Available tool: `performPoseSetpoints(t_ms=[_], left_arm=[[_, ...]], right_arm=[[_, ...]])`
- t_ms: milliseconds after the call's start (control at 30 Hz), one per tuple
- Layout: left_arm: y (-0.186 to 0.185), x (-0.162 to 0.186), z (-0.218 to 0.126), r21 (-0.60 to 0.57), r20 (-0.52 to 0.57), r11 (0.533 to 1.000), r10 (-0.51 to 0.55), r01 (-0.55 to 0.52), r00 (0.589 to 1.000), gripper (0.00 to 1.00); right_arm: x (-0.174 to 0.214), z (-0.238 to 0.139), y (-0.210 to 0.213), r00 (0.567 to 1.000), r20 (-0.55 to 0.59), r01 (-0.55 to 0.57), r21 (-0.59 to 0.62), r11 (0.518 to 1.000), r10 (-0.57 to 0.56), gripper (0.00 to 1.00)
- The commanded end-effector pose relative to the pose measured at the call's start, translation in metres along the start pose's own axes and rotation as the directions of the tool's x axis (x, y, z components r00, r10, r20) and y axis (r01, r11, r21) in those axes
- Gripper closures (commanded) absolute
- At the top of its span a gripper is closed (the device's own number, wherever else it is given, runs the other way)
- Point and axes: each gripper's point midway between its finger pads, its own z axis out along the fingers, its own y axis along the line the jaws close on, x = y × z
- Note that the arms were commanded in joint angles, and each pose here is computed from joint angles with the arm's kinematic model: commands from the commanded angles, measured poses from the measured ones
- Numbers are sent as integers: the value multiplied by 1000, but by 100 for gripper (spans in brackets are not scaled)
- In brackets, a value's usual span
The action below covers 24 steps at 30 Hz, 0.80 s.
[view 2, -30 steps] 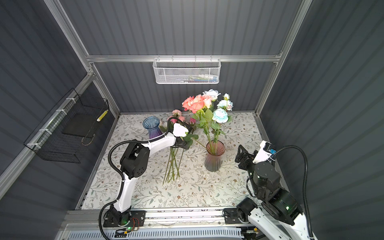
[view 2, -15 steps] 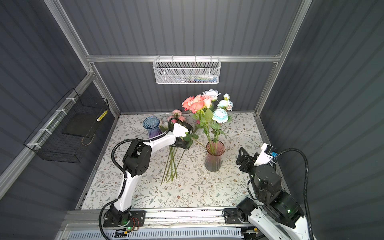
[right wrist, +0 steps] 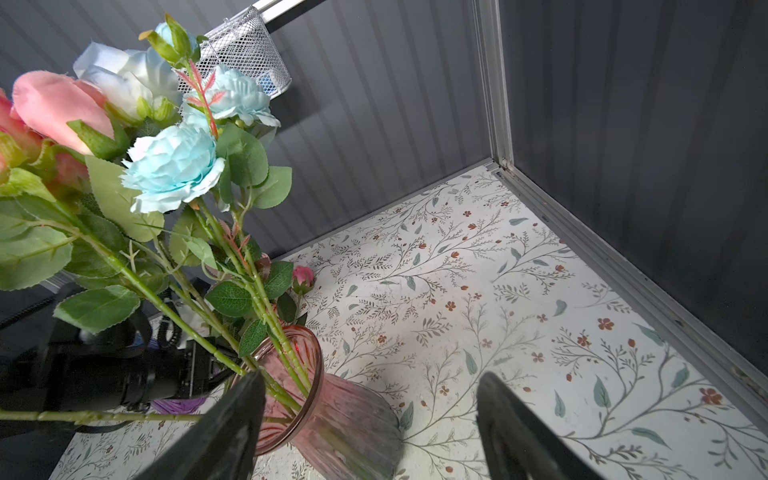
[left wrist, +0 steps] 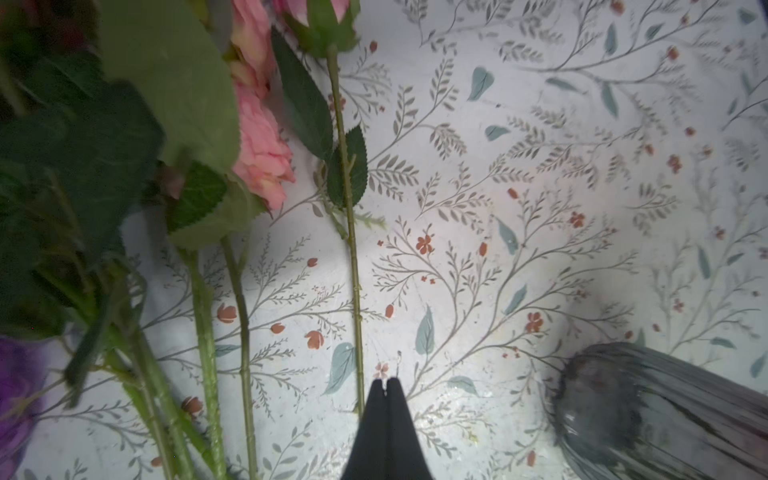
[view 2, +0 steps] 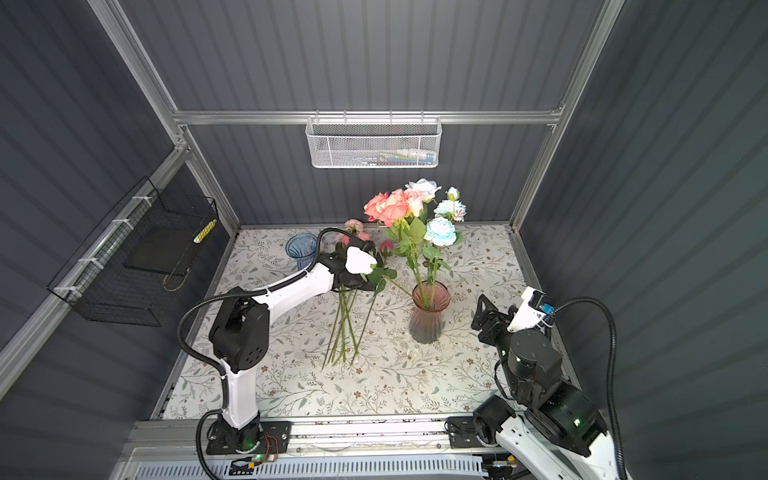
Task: Arrange the flowers into the vase
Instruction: 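Lower the left gripper onto the bunch stems and close it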
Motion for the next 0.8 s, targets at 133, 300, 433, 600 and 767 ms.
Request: performPoseSetpoints(t_ms=[133, 300, 433, 600, 767], left_arm=[[8, 37, 9, -15, -133, 1000, -7, 5, 991, 87], [8, 21, 45, -48, -145, 998, 32, -40, 989, 71], [13, 10, 74, -84, -137, 995, 48, -60, 989, 69], [28, 8, 100, -172, -153, 982, 55, -82, 987, 57], [31, 7, 119, -190, -166, 978, 55, -87, 985, 67]], right_arm=[[6, 3, 2, 1000, -7, -21, -14, 1000, 20, 19], [14, 10, 5, 1000, -22, -17, -18, 1000, 17, 19], [15, 11, 4, 1000, -26, -15, -12, 1000, 14, 19], [17, 11, 0, 1000, -24, -10, 1, 1000, 10, 19], [20, 11, -1, 999, -30, -14, 2, 1000, 14, 18]])
